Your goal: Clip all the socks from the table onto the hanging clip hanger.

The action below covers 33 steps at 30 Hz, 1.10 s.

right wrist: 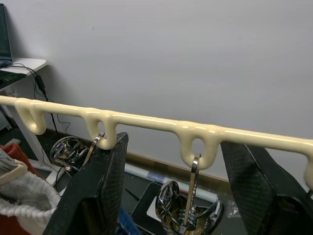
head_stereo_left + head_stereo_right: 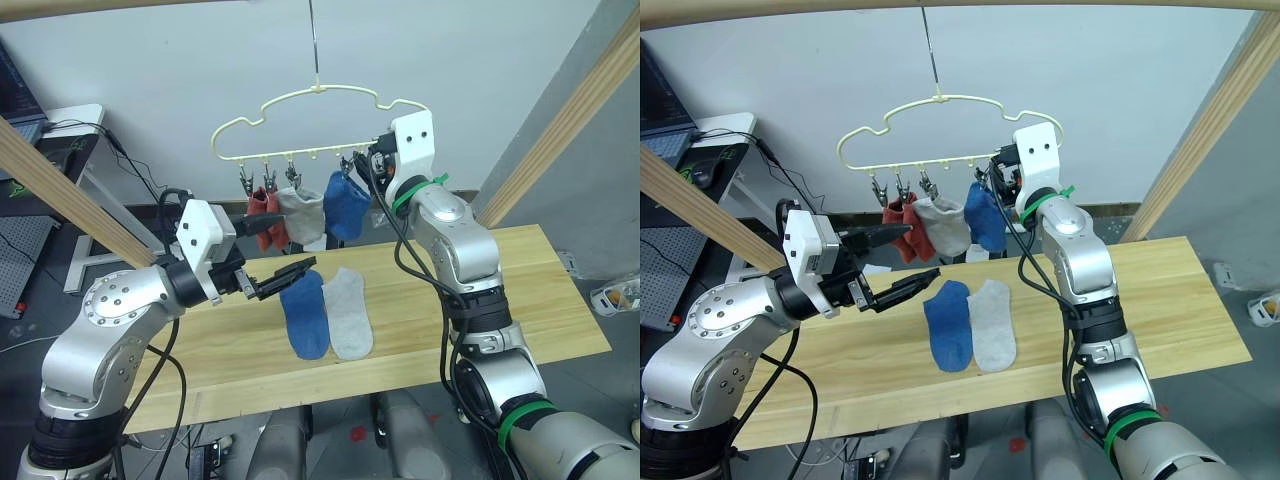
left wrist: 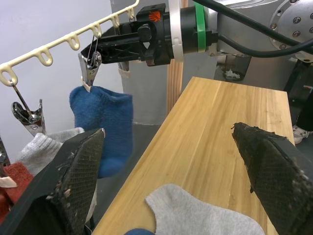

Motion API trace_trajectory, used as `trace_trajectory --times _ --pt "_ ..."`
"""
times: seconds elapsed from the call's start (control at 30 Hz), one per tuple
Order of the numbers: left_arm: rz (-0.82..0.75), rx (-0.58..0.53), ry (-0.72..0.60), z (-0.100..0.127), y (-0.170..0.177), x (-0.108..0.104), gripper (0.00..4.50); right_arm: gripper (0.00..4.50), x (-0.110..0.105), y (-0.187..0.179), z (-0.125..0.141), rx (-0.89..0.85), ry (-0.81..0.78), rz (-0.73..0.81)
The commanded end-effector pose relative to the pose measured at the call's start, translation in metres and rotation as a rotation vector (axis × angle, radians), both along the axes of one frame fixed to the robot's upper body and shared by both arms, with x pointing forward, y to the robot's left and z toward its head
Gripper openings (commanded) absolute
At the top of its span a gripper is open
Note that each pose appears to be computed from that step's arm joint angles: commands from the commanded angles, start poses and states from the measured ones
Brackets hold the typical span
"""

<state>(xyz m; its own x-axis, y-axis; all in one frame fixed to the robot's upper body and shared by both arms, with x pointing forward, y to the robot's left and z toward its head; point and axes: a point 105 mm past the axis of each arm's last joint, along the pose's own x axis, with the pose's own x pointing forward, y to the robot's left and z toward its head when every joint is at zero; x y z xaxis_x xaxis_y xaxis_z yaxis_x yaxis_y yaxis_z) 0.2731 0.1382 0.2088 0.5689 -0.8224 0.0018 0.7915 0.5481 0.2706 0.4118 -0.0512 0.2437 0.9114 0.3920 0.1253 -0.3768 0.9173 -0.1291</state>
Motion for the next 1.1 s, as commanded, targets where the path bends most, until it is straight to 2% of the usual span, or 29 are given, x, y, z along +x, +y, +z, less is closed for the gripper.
trace_trajectory --times 0.03,0.17,0.27,0.33,0.83,1.1 --pt "-0.014 0.009 -0.054 0.010 -0.003 -0.006 4.48 3.05 -0.011 -0.002 0.014 -0.020 -0.070 -0.023" --pt "-0.016 0.007 -0.053 0.009 -0.005 -0.006 4.48 3.05 -0.020 -0.001 0.011 -0.016 -0.067 -0.038" --pt "-0.019 0.005 -0.053 0.009 -0.006 -0.006 4.50 2.49 -0.024 0.000 0.008 -0.006 -0.053 -0.050" --pt "-0.019 0.005 -0.053 0.009 -0.006 -0.006 4.50 1.87 -0.025 0.001 0.007 -0.005 -0.046 -0.051" --pt "-0.022 0.012 -0.050 0.008 -0.007 -0.006 4.50 1.87 -0.024 0.001 0.005 0.031 -0.024 -0.077" --pt "-0.029 0.017 -0.046 0.006 -0.008 -0.007 4.50 1.87 -0.031 -0.007 0.003 -0.030 -0.051 -0.124"
